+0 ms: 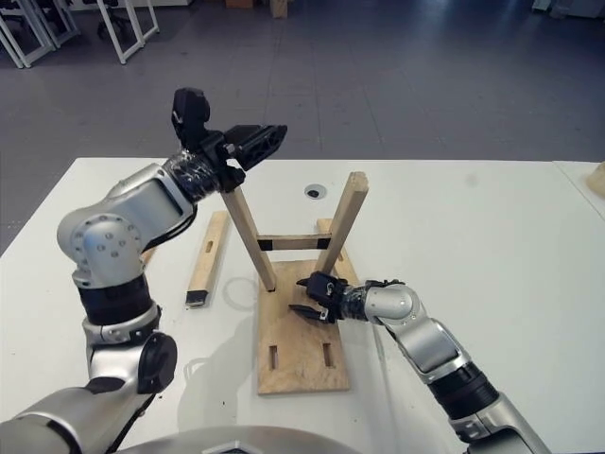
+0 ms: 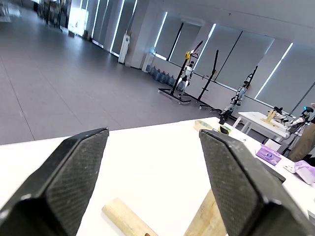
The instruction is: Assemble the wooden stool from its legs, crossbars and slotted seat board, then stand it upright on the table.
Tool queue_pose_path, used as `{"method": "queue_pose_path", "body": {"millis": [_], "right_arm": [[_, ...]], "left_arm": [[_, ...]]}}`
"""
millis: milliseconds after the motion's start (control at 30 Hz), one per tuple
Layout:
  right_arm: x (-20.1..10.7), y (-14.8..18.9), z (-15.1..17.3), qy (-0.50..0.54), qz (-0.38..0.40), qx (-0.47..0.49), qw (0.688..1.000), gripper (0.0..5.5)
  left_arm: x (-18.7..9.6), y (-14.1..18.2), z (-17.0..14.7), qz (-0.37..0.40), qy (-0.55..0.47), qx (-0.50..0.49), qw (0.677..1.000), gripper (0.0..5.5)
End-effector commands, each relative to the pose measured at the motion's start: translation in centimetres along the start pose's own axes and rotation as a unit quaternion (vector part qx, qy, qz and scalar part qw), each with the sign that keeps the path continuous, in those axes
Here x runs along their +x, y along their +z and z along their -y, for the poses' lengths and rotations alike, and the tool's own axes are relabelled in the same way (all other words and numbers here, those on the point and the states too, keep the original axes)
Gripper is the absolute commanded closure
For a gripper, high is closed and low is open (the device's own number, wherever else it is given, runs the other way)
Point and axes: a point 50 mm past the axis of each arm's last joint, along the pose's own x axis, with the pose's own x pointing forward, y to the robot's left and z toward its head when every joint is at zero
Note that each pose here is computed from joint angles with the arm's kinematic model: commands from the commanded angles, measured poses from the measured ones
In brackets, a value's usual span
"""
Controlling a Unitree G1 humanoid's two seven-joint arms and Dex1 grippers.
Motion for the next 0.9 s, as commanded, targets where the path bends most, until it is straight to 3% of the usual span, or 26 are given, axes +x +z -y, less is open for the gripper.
{"method": "queue_pose_path", "body": {"millis": [33, 167, 367, 500, 667, 800, 900], "right_arm": [[-0.8, -3.9, -1.4, 0.013, -0.102, 0.042, 0.994, 2.97], [-0.5, -4.2, -2.0, 0.015, -0.104, 0.046, 0.993, 2.97], [2.1, -3.4, 0.1, 0.033, -0.091, 0.039, 0.995, 2.97], [4.1, -2.5, 0.7, 0.040, -0.067, 0.059, 0.995, 2.97], [2.9, -0.5, -0.6, 0.032, -0.017, 0.085, 0.996, 2.97], [-1.8, 2.5, -1.4, 0.019, 0.024, 0.099, 0.995, 2.97], [-7.0, 3.2, -1.6, -0.021, 0.015, 0.131, 0.991, 2.97]], "left_arm": [[-1.8, -9.9, -1.2, -0.203, 0.049, -0.066, 0.976, 2.08], [-0.3, -4.7, -1.6, -0.129, 0.014, -0.026, 0.991, 2.08], [-0.5, 6.0, 3.8, 0.041, -0.204, -0.049, 0.977, 2.08], [-1.5, 11.2, 4.7, 0.139, -0.190, -0.054, 0.971, 2.08], [-3.5, 10.5, 0.9, 0.182, 0.003, -0.059, 0.982, 2.08], [-6.1, 9.2, -2.6, 0.180, 0.148, -0.039, 0.972, 2.08], [-9.5, 4.9, -6.7, 0.105, 0.288, -0.008, 0.952, 2.08]]}}
